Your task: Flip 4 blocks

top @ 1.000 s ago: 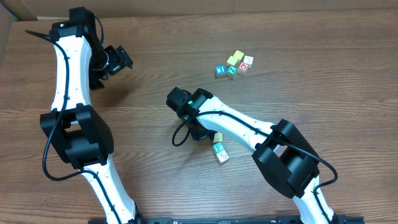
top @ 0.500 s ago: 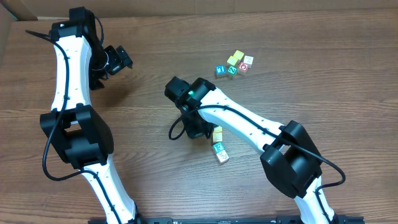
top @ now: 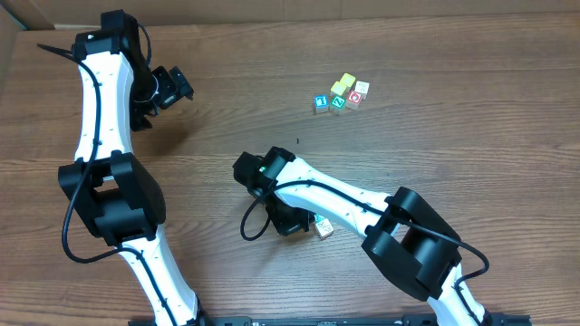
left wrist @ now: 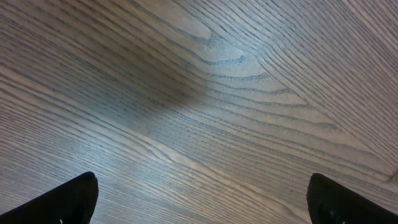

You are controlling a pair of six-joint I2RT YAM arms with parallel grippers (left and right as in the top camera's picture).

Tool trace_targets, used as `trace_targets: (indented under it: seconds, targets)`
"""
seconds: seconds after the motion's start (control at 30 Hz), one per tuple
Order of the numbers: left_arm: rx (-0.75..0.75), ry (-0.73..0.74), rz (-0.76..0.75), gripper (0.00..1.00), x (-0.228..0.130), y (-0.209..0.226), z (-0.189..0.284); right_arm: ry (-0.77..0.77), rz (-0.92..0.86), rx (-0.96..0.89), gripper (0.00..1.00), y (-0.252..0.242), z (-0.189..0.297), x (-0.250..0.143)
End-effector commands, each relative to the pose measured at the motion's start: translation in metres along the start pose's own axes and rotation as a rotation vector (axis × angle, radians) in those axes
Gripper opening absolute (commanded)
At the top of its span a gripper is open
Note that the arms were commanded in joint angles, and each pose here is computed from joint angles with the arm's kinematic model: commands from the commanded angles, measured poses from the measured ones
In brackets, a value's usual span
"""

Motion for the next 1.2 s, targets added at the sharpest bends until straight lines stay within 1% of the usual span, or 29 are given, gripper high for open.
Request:
trace_targets:
  seconds: [0.0, 0.1, 0.3, 0.8, 0.9, 1.03, 1.17]
  targets:
    - [-0.004, -0.008, -0.016, 1.00, -0.002, -0.002, 0.003, -0.027, 0.042, -0.024, 0.04, -0.006, -0.002, -0.003]
    - [-0.004, -0.008, -0.016, 1.00, -0.002, -0.002, 0.003, -0.068, 0.093, -0.029, 0.04, -0.005, -0.009, 0.004]
    - [-0.004, -0.008, -0.016, 1.00, -0.002, -0.002, 0.003, -0.106, 0.091, -0.103, 0.04, -0.013, -0.008, 0.010]
    - [-0.004, -0.008, -0.016, 1.00, -0.002, -0.002, 0.003, -0.117, 0.127, -0.129, 0.04, -0.015, -0.008, 0.013]
    - [-0.004, -0.008, -0.016, 1.00, -0.002, -0.002, 0.003, -0.111, 0.143, -0.098, 0.04, -0.012, -0.007, 0.012]
    - [-0.004, -0.008, -0.016, 1.00, -0.002, -0.002, 0.003, -0.115, 0.171, -0.005, 0.04, -0.001, -0.003, 0.013]
    - [-0.004, -0.008, -0.016, 1.00, -0.002, -0.002, 0.003, -0.112, 0.170, 0.000, 0.04, 0.000, -0.003, 0.012]
Point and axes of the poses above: each gripper's point midway between its finger pads, its own z axis back along the fingers, its own y axis along the line the jaws close on, x = y × z, the point moved 6 cm from there along z, back along the fingers, and after that the axes turned 15 degrees about z, right-handed, at the moved point
